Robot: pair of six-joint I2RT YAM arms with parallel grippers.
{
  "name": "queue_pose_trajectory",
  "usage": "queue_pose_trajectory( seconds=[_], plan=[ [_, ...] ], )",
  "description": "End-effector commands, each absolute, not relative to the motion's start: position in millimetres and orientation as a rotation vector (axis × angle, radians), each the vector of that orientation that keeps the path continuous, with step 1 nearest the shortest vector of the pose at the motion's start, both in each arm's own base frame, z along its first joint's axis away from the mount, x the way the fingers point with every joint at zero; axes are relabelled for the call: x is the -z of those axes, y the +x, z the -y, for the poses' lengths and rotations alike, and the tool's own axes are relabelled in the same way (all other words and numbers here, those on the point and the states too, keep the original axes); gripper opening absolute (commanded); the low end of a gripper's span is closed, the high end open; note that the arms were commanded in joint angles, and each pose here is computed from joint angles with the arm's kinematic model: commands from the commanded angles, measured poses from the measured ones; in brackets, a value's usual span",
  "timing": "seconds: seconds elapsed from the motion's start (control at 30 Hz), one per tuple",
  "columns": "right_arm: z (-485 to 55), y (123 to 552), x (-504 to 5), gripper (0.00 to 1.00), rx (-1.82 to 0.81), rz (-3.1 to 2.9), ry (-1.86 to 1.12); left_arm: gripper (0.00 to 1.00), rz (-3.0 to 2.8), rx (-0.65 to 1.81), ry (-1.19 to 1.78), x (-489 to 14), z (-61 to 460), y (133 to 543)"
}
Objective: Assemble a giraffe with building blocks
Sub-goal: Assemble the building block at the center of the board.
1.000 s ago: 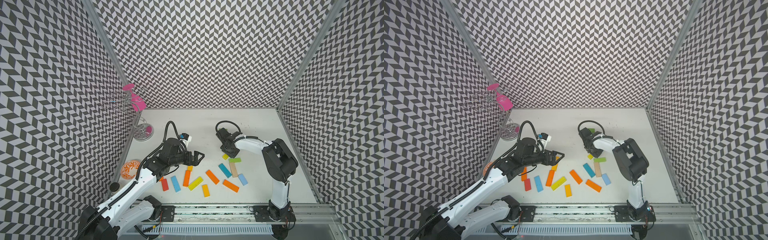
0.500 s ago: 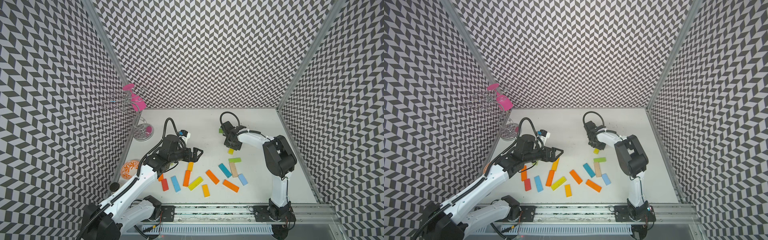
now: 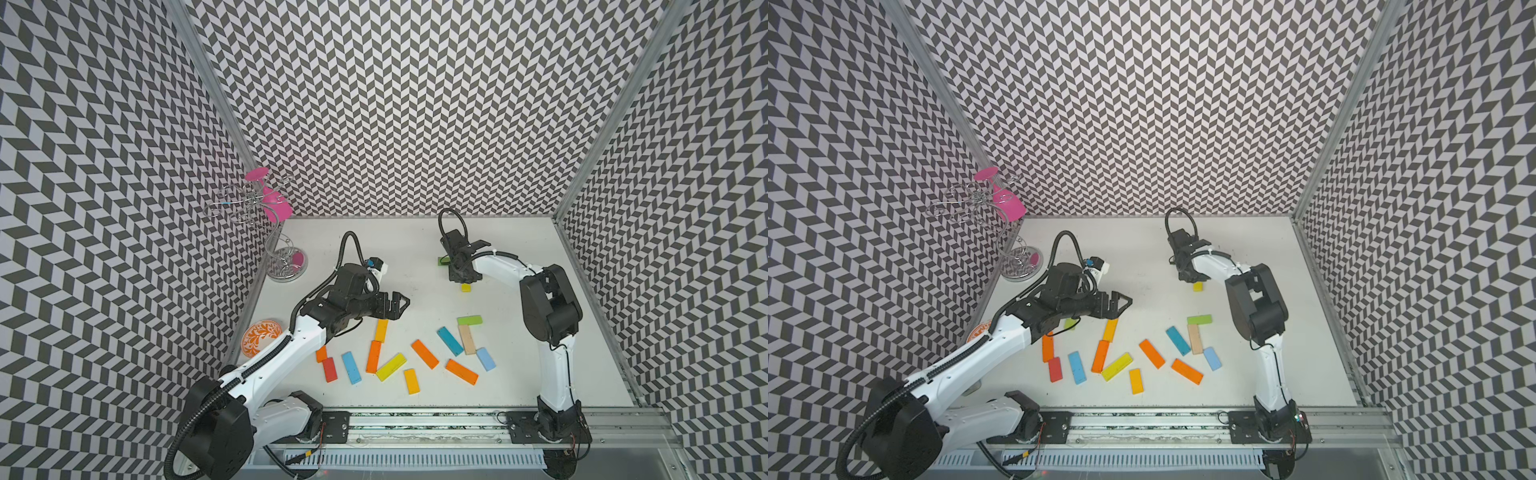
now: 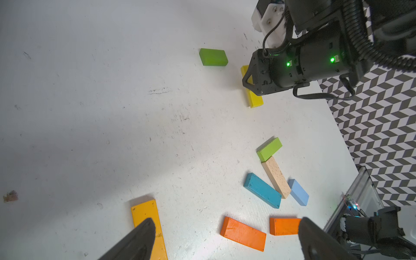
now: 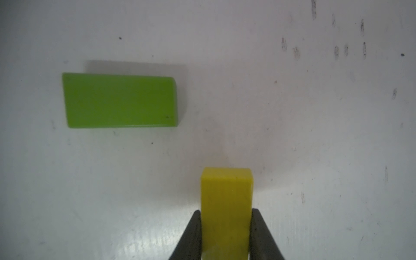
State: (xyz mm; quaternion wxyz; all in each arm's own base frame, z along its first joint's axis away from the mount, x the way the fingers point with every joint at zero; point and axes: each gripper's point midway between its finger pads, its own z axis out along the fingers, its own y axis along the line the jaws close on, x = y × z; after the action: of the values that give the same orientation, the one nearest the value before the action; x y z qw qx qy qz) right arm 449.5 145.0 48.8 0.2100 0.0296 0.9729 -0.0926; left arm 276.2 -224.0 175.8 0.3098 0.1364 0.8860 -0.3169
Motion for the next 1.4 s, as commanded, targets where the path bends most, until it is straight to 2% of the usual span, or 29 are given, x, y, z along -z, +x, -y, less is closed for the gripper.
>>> queue_pose_trajectory(
  seconds=[0.0, 0.2, 0.3, 0.4, 0.5, 0.53, 0.6, 0.73, 1.2, 1.37],
  plan=[
    [-144.9, 466.5, -54.0, 0.11, 0.192, -2.681, 0.026, 1.00, -2.288, 0.832, 0.373, -190.8, 228.7, 288.4],
    [-152.3, 475.0, -35.8, 0.14, 0.099, -2.733, -0.029, 1.00, -2.282, 0.824, 0.370, -195.2, 231.7, 295.7],
    [-157.5, 478.7, -36.0, 0.22, 0.066, -2.732, -0.053, 1.00, -2.280, 0.819, 0.370, -196.0, 232.1, 298.3],
    [-163.6, 479.3, -35.6, 0.36, 0.025, -2.740, -0.085, 1.00, -2.281, 0.812, 0.366, -196.1, 232.1, 300.6],
    [-163.2, 474.1, -32.9, 0.58, 0.024, -2.775, -0.083, 1.00, -2.282, 0.795, 0.364, -196.9, 231.3, 302.7],
    [-162.6, 471.0, -31.8, 0.62, 0.027, -2.791, -0.080, 1.00, -2.281, 0.789, 0.365, -198.0, 230.9, 303.6],
    [-159.0, 463.6, -30.1, 0.65, 0.040, -2.818, -0.064, 1.00, -2.274, 0.785, 0.366, -201.2, 230.8, 304.5],
    [-155.8, 448.2, -28.2, 0.61, 0.024, -2.846, -0.040, 1.00, -2.265, 0.789, 0.368, -205.5, 231.5, 305.0],
    [-148.2, 443.6, -25.7, 0.24, -0.008, -2.863, -0.017, 1.00, -2.271, 0.795, 0.370, -203.0, 234.3, 307.8],
    [-151.6, 453.4, -28.0, 0.20, -0.036, -2.855, -0.022, 1.00, -2.271, 0.794, 0.378, -203.4, 235.2, 308.9]
  ],
)
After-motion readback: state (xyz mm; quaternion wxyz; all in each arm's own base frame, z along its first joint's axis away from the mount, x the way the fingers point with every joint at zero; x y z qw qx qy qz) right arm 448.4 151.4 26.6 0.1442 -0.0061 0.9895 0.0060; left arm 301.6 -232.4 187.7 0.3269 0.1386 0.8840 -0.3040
